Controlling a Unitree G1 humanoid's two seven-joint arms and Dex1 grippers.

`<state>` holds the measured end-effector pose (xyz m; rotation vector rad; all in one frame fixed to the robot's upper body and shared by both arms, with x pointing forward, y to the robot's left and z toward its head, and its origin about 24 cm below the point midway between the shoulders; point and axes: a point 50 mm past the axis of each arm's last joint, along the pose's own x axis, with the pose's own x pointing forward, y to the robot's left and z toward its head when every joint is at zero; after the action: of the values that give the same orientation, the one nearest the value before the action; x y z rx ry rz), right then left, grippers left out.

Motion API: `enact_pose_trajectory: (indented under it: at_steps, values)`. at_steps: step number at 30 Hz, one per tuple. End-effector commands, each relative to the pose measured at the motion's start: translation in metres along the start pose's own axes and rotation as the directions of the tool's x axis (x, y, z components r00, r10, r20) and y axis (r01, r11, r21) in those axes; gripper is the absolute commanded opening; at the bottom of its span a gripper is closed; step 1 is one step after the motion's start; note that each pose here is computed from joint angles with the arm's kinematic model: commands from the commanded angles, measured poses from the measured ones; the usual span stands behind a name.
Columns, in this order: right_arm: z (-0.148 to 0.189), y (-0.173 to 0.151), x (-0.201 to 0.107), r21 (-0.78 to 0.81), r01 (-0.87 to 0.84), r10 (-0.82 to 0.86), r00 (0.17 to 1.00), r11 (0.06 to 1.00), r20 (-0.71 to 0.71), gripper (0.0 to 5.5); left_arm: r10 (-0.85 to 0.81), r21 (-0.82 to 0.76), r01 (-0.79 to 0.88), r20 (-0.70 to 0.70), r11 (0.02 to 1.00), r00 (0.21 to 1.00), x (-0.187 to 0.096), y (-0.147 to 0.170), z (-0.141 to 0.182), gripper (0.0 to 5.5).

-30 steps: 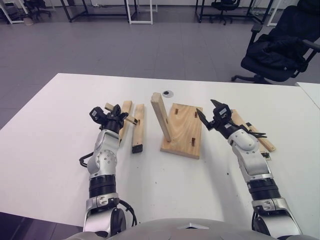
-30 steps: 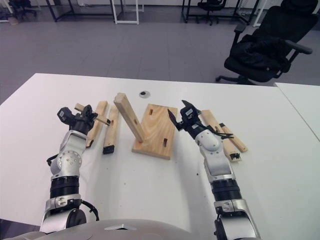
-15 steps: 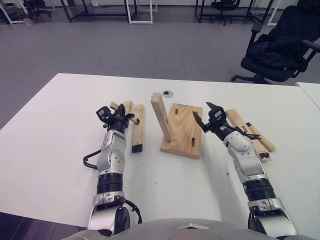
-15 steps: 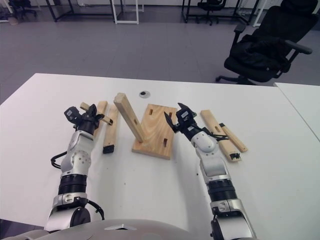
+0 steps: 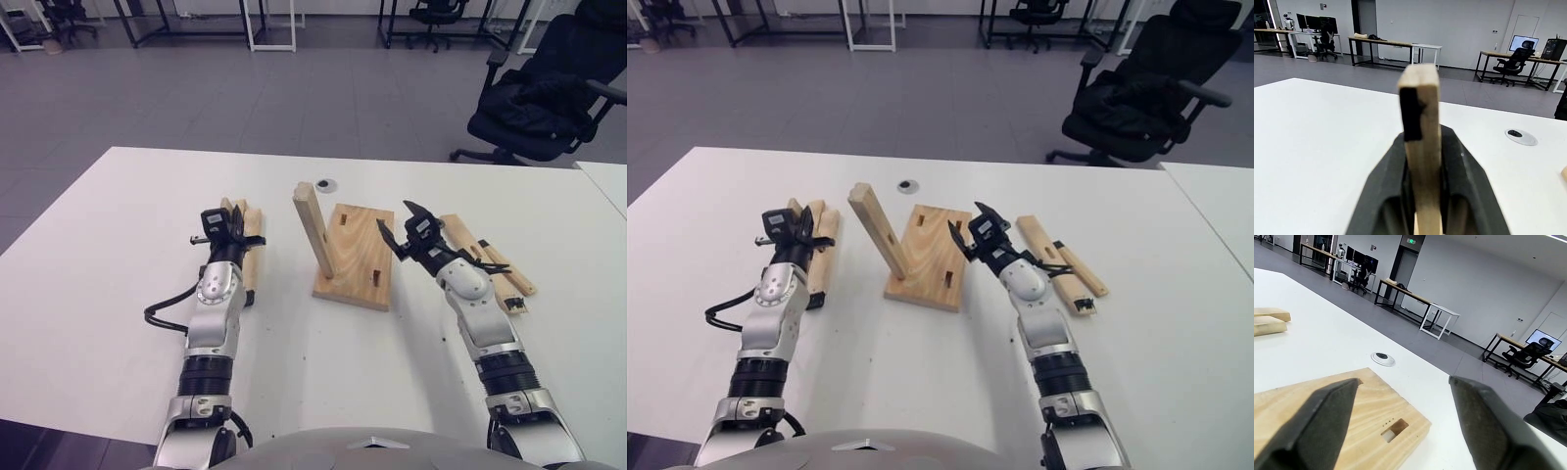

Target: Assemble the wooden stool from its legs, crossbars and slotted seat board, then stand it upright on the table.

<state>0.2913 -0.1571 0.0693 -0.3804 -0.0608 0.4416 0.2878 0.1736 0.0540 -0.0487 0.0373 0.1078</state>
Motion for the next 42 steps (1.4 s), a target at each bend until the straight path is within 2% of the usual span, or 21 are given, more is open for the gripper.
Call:
enact_pose_trajectory:
  at_steps: [1,7,10,13,17,22,23,27,30,34,37,41,42]
  values:
    - [-0.001,-0.006,-0.001,-0.057,0.009,-0.009,1.0,0.998,-0.009,3.44,-0.066,0.104,0.119,-0.417,0.987,0.906,-0.04,0.009,-0.081,0.39]
    - [0.002,-0.012,0.001,-0.111,0.007,-0.008,1.0,0.994,0.0,3.44,-0.142,-0.018,0.16,-0.567,0.987,0.811,-0.066,0.011,-0.113,0.39]
    - [0.002,-0.013,0.002,-0.123,0.003,-0.003,1.0,0.992,0.003,3.44,-0.166,-0.101,0.132,-0.572,0.986,0.803,-0.068,0.009,-0.116,0.39]
    - [0.003,-0.014,0.002,-0.134,0.0,0.0,1.0,0.991,0.005,3.44,-0.187,-0.145,0.13,-0.514,0.981,0.837,-0.062,0.009,-0.107,0.39]
    - [0.004,-0.014,0.003,-0.143,-0.002,0.004,1.0,0.99,0.012,3.44,-0.234,-0.079,0.222,-0.418,0.972,0.878,-0.053,0.004,-0.088,0.39]
    - [0.006,-0.015,0.006,-0.155,-0.007,0.01,1.0,0.988,0.018,3.44,-0.305,-0.022,0.311,-0.269,0.95,0.913,-0.039,-0.009,-0.048,0.39]
    - [0.006,-0.015,0.007,-0.157,-0.007,0.01,1.0,0.988,0.018,3.44,-0.32,-0.023,0.325,-0.254,0.945,0.913,-0.038,-0.011,-0.043,0.76]
    - [0.005,-0.014,0.006,-0.162,-0.002,0.005,1.0,0.987,0.02,3.44,-0.376,-0.046,0.375,-0.225,0.926,0.899,-0.039,-0.01,-0.027,1.5]
    - [0.006,-0.014,0.008,-0.162,0.0,0.004,1.0,0.987,0.023,3.44,-0.399,0.006,0.41,-0.223,0.912,0.889,-0.041,-0.001,-0.014,2.02]
    - [0.005,-0.014,0.006,-0.161,0.009,-0.006,1.0,0.987,0.02,3.44,-0.506,0.022,0.534,-0.284,0.845,0.814,-0.045,0.006,0.001,2.57]
    - [0.003,-0.013,0.005,-0.159,0.009,-0.007,1.0,0.987,0.015,3.44,-0.594,0.003,0.634,-0.348,0.773,0.726,-0.047,0.014,0.012,3.01]
    - [0.002,-0.011,0.005,-0.158,0.003,-0.002,1.0,0.987,0.011,3.44,-0.568,0.049,0.65,-0.44,0.758,0.696,-0.047,0.022,0.007,3.62]
    - [0.002,-0.011,0.005,-0.158,0.001,0.0,1.0,0.987,0.01,3.44,-0.56,0.051,0.649,-0.457,0.759,0.691,-0.048,0.022,0.002,3.62]
